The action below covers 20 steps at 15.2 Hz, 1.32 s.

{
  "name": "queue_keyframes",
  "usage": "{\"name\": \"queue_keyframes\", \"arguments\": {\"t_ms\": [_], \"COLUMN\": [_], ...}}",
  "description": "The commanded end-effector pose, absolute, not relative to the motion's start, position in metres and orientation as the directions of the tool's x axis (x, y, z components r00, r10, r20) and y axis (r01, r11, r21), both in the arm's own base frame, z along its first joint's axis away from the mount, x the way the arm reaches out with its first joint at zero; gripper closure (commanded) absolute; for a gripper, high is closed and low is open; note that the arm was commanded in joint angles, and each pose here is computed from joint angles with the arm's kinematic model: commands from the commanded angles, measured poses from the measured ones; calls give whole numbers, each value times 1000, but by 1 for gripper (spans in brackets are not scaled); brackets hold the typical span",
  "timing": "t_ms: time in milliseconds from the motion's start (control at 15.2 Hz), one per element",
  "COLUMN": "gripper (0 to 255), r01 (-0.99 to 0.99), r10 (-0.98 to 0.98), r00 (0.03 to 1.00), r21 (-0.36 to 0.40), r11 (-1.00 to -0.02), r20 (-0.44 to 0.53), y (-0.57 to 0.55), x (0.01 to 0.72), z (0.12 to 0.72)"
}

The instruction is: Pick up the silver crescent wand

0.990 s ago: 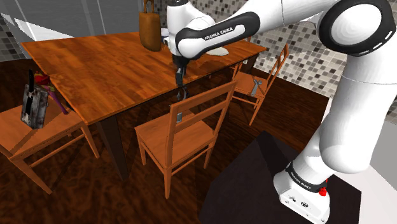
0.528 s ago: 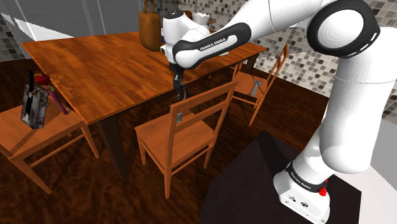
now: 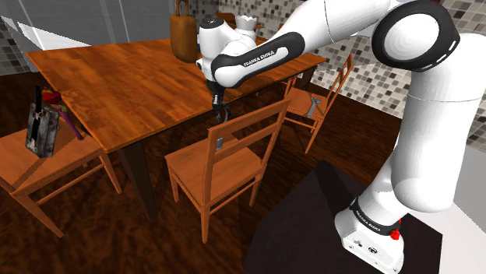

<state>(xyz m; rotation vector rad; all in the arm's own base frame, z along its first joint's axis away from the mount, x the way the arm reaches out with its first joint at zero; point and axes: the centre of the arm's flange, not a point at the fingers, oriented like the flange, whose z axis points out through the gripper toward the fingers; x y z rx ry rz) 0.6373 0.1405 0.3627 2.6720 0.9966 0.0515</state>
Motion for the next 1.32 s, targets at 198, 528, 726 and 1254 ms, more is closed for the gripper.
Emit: {"name": "queue_keyframes", "arguments": {"t_ms": [198,528,726,1254], "gripper": [255,255,255,255], "r01": [636,636,636,636], "r10": [646,646,646,646], "r00": [760,760,760,760], "r21": [279,279,279,279], "r11": [-719,-719,-719,-719], "r20": [-67,-67,-67,-67], "y": [141,141,141,141], "x": [637,637,637,637], "z": [362,383,399,441]}}
